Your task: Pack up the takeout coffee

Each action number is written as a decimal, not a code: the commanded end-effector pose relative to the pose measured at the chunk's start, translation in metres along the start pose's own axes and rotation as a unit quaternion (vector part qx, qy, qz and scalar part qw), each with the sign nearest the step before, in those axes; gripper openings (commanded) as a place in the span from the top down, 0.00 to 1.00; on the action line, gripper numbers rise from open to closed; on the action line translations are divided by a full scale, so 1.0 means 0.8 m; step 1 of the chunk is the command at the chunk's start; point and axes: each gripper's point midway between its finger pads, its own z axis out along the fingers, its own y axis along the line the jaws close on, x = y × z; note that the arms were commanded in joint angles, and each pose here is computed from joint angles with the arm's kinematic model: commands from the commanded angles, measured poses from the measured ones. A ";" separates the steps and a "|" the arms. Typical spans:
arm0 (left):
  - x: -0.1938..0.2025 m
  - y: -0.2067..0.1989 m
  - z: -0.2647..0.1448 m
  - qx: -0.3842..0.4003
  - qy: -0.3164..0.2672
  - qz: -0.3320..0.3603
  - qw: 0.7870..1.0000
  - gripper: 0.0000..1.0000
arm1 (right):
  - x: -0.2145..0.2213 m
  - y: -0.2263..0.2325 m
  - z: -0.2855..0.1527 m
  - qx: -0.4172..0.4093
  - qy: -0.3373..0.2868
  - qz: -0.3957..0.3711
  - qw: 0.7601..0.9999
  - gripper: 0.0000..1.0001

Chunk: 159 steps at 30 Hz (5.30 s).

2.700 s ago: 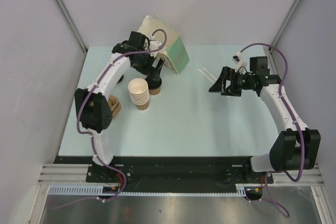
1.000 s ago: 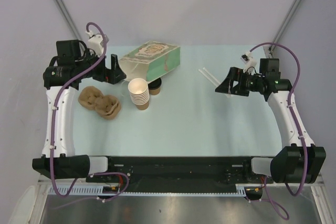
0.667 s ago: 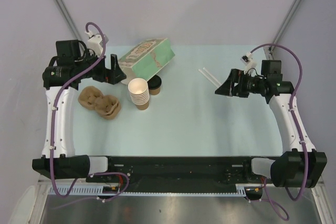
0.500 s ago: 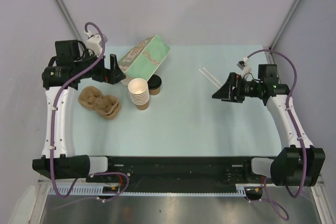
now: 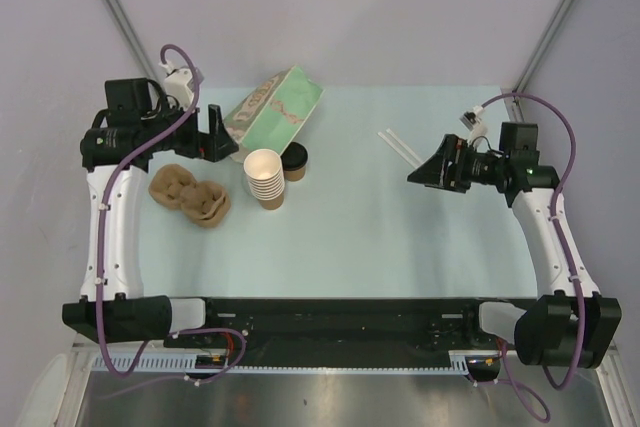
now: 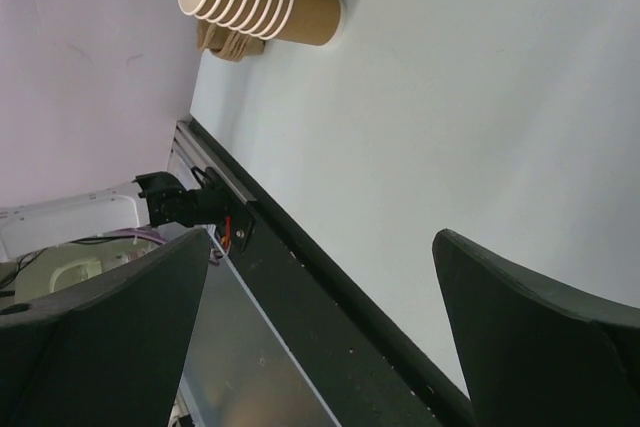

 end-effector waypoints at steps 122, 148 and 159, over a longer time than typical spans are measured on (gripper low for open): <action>0.260 -0.187 0.105 0.281 0.075 0.654 0.699 0.93 | -0.010 -0.023 -0.028 0.066 -0.047 -0.046 0.996 0.00; 0.063 -0.200 0.032 0.218 -0.075 0.349 0.908 0.15 | -0.045 0.020 -0.032 0.008 -0.083 -0.038 0.996 0.00; -0.027 0.039 0.078 0.001 -0.129 0.018 0.991 0.09 | -0.128 0.123 -0.013 -0.154 -0.125 0.157 0.967 0.00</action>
